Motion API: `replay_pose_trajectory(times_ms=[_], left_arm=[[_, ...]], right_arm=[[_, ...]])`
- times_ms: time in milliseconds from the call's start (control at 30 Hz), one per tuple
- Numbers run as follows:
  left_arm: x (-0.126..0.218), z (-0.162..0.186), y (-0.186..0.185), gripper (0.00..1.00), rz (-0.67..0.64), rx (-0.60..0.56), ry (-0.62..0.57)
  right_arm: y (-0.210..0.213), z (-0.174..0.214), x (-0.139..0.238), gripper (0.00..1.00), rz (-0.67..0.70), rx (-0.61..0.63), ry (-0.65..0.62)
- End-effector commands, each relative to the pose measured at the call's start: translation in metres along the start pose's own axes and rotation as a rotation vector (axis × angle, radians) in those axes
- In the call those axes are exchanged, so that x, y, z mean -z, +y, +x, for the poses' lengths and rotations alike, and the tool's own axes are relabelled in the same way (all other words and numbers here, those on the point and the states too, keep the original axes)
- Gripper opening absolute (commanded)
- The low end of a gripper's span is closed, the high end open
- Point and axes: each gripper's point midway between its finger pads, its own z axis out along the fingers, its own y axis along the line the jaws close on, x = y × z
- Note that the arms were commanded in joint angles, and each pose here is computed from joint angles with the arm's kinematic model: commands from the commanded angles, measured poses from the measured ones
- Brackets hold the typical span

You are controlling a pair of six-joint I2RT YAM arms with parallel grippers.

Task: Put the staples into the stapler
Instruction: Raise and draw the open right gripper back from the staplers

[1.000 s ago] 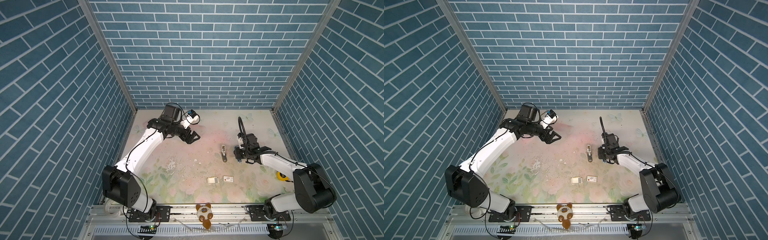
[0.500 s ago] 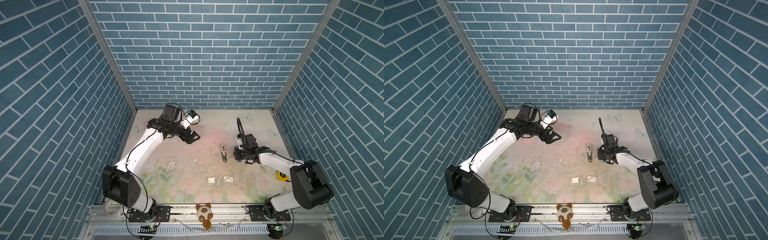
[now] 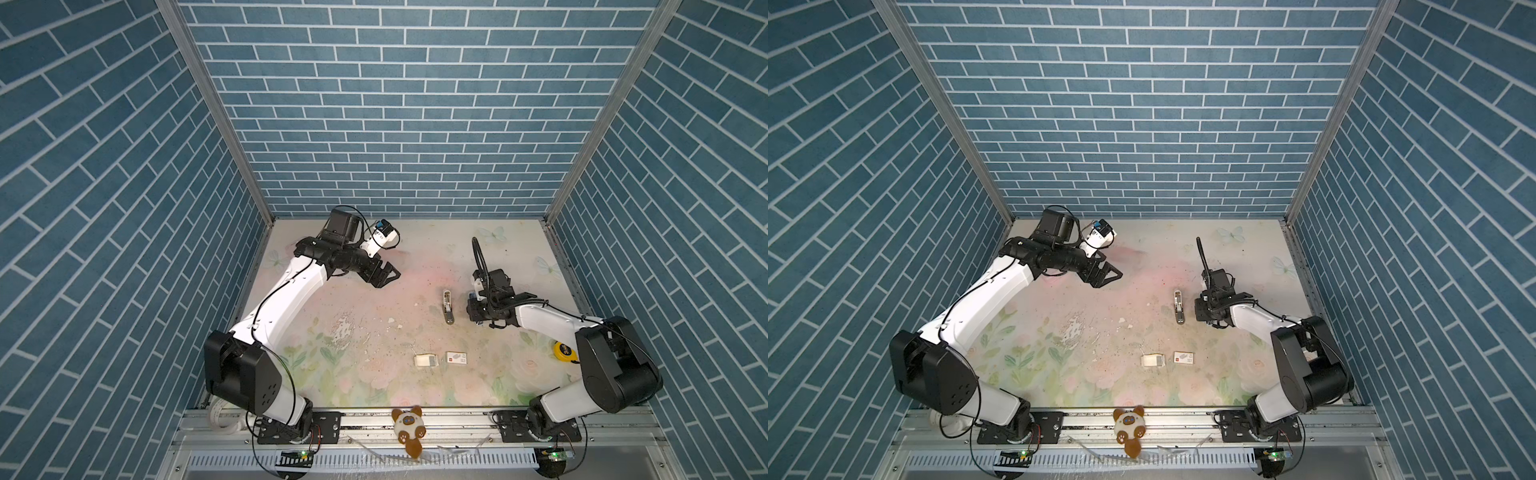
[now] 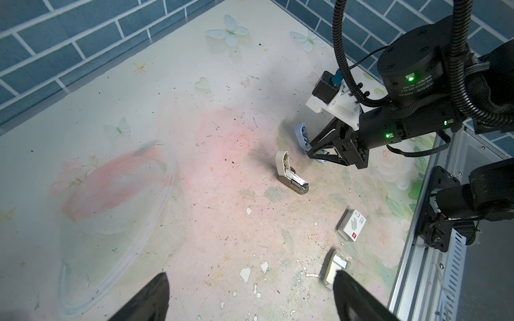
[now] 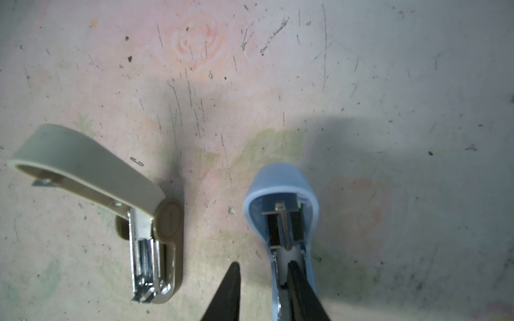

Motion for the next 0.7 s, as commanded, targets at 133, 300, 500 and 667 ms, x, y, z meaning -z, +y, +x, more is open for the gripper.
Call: replay_pose_trajectory(times_ms=[133,300,500,667], left_arm=[[0.003,-0.001,0.001,0.93,-0.004,-0.006,-0.006],[0.004,-0.002,0.001,0.93,-0.009,-0.009,-0.008],[0.008,-0.004,0.008,0.93,-0.059,-0.013,-0.003],[0.006,-0.004,0.014,0.94,-0.083,-0.004,0.001]], right_arm=[[0.0,0.006,0.006,0.31,0.001,0.04,0.018],[0.002,0.006,0.009,0.3,-0.005,0.038,0.017],[0.011,-0.011,0.044,0.29,-0.031,0.0,-0.044],[0.041,-0.005,0.083,0.28,-0.148,-0.037,-0.033]])
